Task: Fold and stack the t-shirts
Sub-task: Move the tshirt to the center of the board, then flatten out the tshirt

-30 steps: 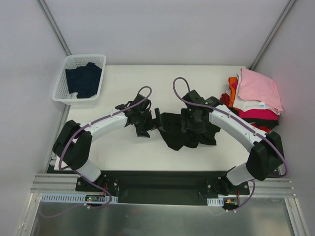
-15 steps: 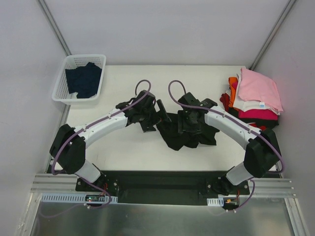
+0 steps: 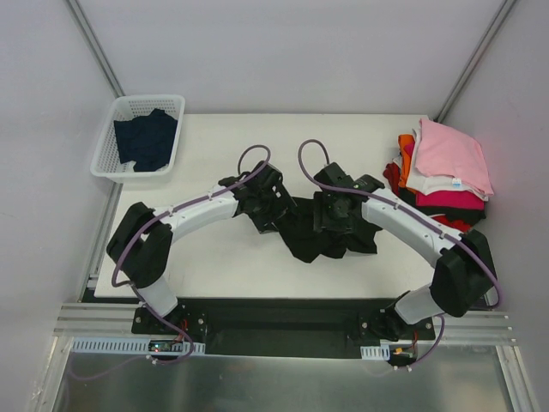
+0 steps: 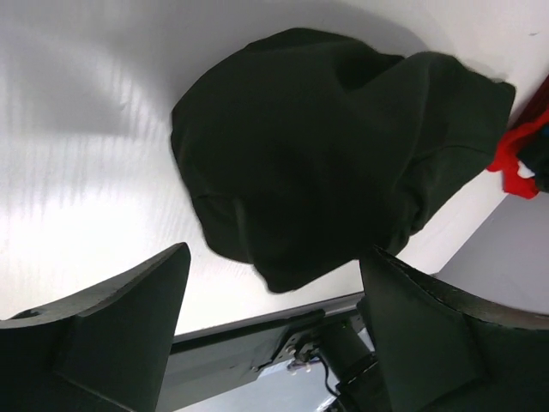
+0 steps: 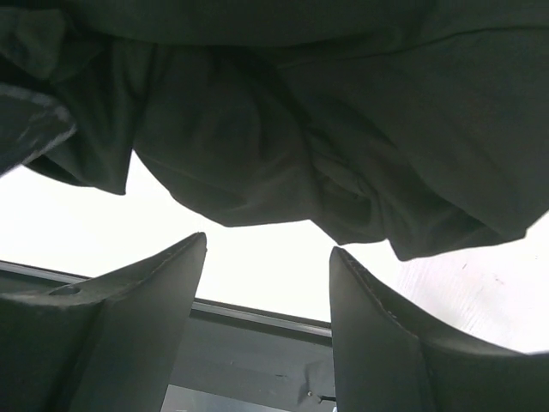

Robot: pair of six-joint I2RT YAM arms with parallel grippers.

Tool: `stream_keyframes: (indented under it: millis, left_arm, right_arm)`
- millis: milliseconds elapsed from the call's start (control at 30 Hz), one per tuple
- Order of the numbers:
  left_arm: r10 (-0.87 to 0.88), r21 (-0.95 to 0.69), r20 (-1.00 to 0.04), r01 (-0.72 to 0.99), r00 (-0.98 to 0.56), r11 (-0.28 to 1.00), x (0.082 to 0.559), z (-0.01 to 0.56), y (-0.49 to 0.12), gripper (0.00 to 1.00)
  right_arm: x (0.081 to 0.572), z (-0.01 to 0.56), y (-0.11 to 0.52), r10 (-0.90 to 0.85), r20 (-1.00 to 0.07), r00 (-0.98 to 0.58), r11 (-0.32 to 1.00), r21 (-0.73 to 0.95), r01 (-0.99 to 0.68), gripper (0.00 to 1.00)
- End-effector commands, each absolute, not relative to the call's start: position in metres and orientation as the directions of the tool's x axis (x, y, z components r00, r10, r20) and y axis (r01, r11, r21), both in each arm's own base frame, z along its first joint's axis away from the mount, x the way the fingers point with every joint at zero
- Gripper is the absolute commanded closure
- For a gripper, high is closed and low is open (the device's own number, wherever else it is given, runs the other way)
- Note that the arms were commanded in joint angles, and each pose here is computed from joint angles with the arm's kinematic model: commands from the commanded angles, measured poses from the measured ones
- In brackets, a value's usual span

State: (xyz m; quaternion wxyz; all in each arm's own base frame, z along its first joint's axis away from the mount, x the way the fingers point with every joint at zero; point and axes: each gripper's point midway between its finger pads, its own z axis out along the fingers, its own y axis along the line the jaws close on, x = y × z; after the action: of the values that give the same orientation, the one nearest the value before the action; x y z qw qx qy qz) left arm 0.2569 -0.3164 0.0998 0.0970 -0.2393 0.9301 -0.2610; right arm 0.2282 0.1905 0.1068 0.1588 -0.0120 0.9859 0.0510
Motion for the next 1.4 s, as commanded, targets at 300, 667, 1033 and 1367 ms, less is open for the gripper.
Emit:
stream_keyframes:
  millis: [300, 667, 1033, 1367]
  left_arm:
    - [-0.484, -0.583, -0.079, -0.353, -0.871, 0.731, 0.279, 0.121, -0.348, 0.64]
    - [-0.473, -0.614, -0.082, -0.329, -0.877, 0.717, 0.273, 0.138, -0.346, 0.52]
    - [-0.467, -0.611, -0.044, -0.346, -0.883, 0.712, 0.257, 0.135, -0.357, 0.51]
    - [-0.471, -0.615, -0.044, -0.348, -0.881, 0.708, 0.260, 0.137, -0.364, 1.00]
  right_arm:
    - [0.216, 0.115, 0.170, 0.034, -0.353, -0.935, 0.997, 0.074, 0.008, 0.38]
    - [0.214, 0.106, 0.180, 0.025, -0.331, -0.943, 0.997, 0.081, -0.002, 0.38]
    - [0.213, 0.106, 0.181, 0.014, -0.343, -0.939, 0.997, 0.082, -0.014, 0.40]
    - [0.212, 0.103, 0.176, -0.008, -0.342, -0.940, 0.998, 0.055, -0.029, 0.40]
